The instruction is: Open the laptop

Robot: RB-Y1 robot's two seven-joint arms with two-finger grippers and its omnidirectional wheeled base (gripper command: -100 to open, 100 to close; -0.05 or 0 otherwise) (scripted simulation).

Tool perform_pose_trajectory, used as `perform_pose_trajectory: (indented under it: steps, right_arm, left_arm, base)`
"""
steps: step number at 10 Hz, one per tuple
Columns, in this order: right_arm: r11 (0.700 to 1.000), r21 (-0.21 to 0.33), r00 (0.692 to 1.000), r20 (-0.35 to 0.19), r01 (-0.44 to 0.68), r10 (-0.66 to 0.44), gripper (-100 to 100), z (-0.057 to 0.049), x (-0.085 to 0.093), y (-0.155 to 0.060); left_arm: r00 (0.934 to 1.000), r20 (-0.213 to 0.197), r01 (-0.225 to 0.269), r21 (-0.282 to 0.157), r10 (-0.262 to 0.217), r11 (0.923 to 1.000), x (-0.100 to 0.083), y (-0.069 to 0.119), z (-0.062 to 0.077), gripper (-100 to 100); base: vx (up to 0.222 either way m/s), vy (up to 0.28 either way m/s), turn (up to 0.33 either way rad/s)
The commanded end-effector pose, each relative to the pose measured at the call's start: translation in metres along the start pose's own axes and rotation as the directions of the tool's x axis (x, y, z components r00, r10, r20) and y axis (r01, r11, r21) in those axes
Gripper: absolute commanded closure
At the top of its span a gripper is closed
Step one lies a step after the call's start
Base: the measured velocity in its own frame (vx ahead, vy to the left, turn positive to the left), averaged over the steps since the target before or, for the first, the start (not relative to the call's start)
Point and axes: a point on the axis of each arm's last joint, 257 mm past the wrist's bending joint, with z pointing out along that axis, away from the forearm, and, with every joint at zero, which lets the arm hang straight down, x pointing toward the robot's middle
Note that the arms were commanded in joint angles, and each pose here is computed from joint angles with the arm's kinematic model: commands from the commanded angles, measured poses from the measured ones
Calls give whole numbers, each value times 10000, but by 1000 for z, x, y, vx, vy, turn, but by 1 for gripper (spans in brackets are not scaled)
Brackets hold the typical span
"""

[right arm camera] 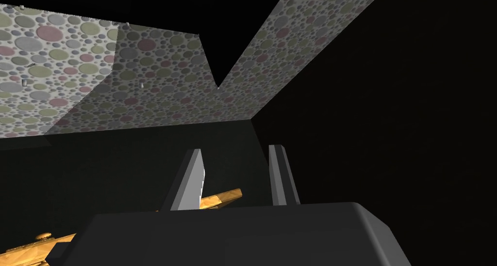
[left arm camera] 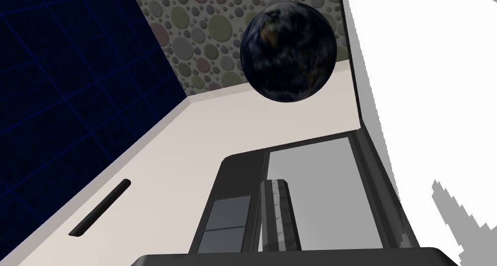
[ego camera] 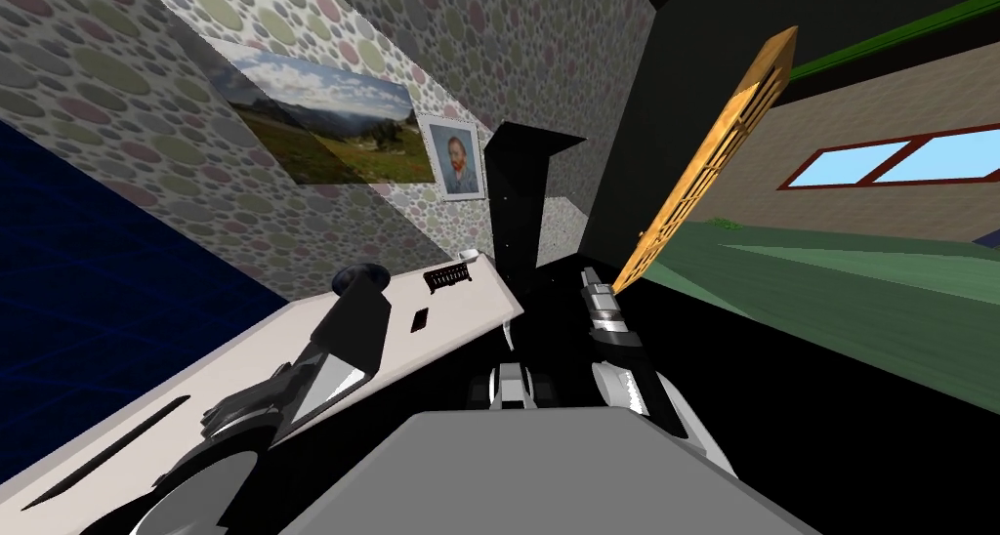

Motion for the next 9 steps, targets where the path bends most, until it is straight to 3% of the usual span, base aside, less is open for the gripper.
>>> perform_pose_trajectory:
  steps: [1, 4, 5, 6, 9]
  right_arm:
    - [10000, -1, 10000, 0, 1, -1, 0, 0, 0, 0]
    - [10000, 0, 10000, 0, -1, 1, 0, 0, 0, 0]
    - [10000, 0, 10000, 0, -1, 1, 0, 0, 0, 0]
    - [10000, 1, 10000, 1, -2, 2, 0, 0, 0, 0]
    - [10000, 0, 10000, 2, -5, 5, 0, 0, 0, 0]
  left_arm:
    - [9892, 198, 1453, -174, -1450, 9892, -10, 13, -7, 100]
    - [9656, 357, 2588, -277, -2577, 9655, -18, 23, -12, 100]
    - [9719, 327, 2340, -259, -2332, 9719, -16, 20, -10, 100]
    - [9694, 514, 2407, -87, -2400, 9706, -23, -1, -18, -100]
    - [9668, 780, 2426, 189, -2434, 9699, -29, -34, -31, -100]
  base:
    - [-95, 151, 12]
    - [-68, 98, 12]
    - [-25, 38, 0]
    - [11, -34, -170]
    - [54, -95, -132]
